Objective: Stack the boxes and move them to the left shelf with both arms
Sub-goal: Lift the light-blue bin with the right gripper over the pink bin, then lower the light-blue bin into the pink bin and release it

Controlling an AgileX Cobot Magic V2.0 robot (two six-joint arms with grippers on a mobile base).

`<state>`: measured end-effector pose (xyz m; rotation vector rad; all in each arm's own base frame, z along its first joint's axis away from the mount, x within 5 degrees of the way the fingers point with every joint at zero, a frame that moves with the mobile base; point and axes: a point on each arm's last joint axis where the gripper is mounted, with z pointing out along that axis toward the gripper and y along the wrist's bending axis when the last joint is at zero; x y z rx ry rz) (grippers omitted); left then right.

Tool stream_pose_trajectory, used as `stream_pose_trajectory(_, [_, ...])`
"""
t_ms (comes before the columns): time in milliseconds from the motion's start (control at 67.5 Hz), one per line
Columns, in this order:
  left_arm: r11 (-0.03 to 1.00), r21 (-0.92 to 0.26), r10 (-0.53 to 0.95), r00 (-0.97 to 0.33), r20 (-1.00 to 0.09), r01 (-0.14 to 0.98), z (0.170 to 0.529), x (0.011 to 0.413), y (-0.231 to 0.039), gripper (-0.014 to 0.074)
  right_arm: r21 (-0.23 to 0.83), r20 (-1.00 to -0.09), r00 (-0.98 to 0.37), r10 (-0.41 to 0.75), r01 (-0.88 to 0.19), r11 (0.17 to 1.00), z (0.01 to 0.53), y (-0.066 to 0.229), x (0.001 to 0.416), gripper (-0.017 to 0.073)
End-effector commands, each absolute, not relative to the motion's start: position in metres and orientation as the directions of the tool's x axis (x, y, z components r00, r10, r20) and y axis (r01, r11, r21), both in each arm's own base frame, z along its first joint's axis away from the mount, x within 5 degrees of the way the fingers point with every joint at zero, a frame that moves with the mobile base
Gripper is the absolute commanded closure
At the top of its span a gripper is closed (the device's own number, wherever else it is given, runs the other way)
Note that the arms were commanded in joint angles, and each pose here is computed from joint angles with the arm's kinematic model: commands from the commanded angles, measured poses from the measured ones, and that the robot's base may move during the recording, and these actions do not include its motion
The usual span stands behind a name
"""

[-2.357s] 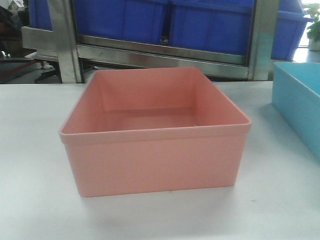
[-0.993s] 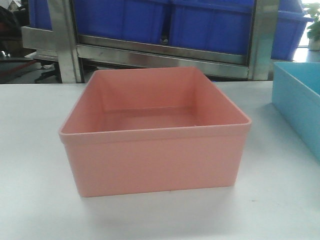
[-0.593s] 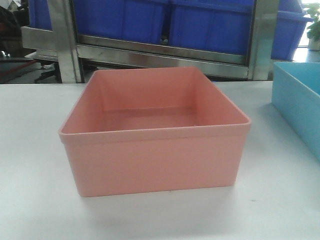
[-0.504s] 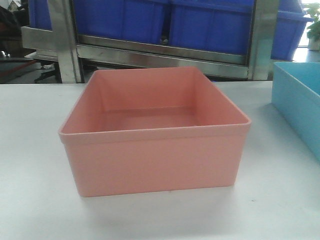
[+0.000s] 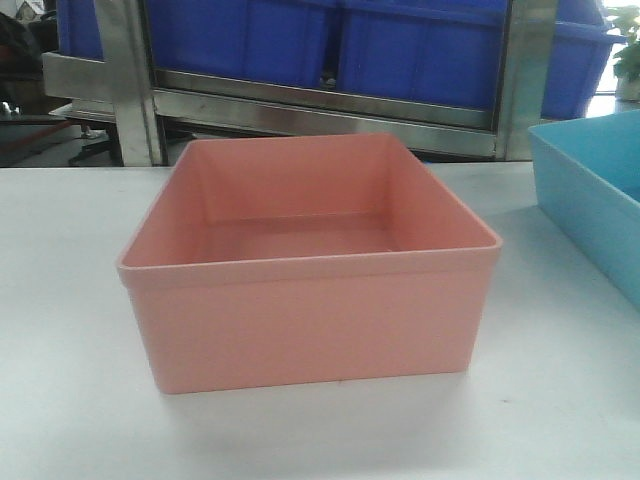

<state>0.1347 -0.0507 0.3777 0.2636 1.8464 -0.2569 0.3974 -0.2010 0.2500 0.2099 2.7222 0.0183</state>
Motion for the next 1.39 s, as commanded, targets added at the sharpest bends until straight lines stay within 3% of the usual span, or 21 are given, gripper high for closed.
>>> stream_pose_trajectory(0, [0.942,-0.043,0.02,-0.183,-0.983,0.333,0.394,0.133,-0.052,0.0601,0.081,-0.584,-0.791,0.185,0.171,0.982,0.327,-0.192,0.388,0.0505])
stream_pose_trajectory(252, [0.939,-0.069,-0.002,-0.193,-0.981,0.338,0.394,0.133,-0.053,0.0601,0.173,-0.723,-0.66,0.206,0.116,0.978,0.404,-0.151,0.369,0.0505])
stream_pose_trajectory(415, [0.936,-0.085,-0.017,-0.2,-0.98,0.34,0.394,0.132,-0.053,0.0601,0.224,-0.754,-0.632,0.179,0.009,0.975,0.438,-0.103,0.353,0.0505])
stream_pose_trajectory(712, [0.936,-0.085,-0.018,-0.196,-0.98,0.341,0.394,0.132,-0.054,0.0601,0.396,-0.645,-0.748,0.158,-0.15,0.906,0.443,0.006,0.353,0.0505])
stream_pose_trajectory(875, [0.936,-0.085,-0.018,-0.196,-0.98,0.341,0.394,0.132,-0.054,0.0601,0.461,-0.642,-0.748,0.172,-0.197,0.865,0.443,0.061,0.358,0.0505])
stream_pose_trajectory(1156, [0.936,-0.085,-0.018,-0.196,-0.98,0.341,0.394,0.132,-0.054,0.0601,0.481,-0.569,-0.811,0.138,-0.192,0.856,0.41,0.117,0.374,0.0505])
stream_pose_trajectory(1379, [0.936,-0.085,-0.018,-0.196,-0.98,0.341,0.394,0.132,-0.054,0.0601,0.478,-0.496,-0.863,0.096,-0.179,0.86,0.377,0.142,0.388,0.0505])
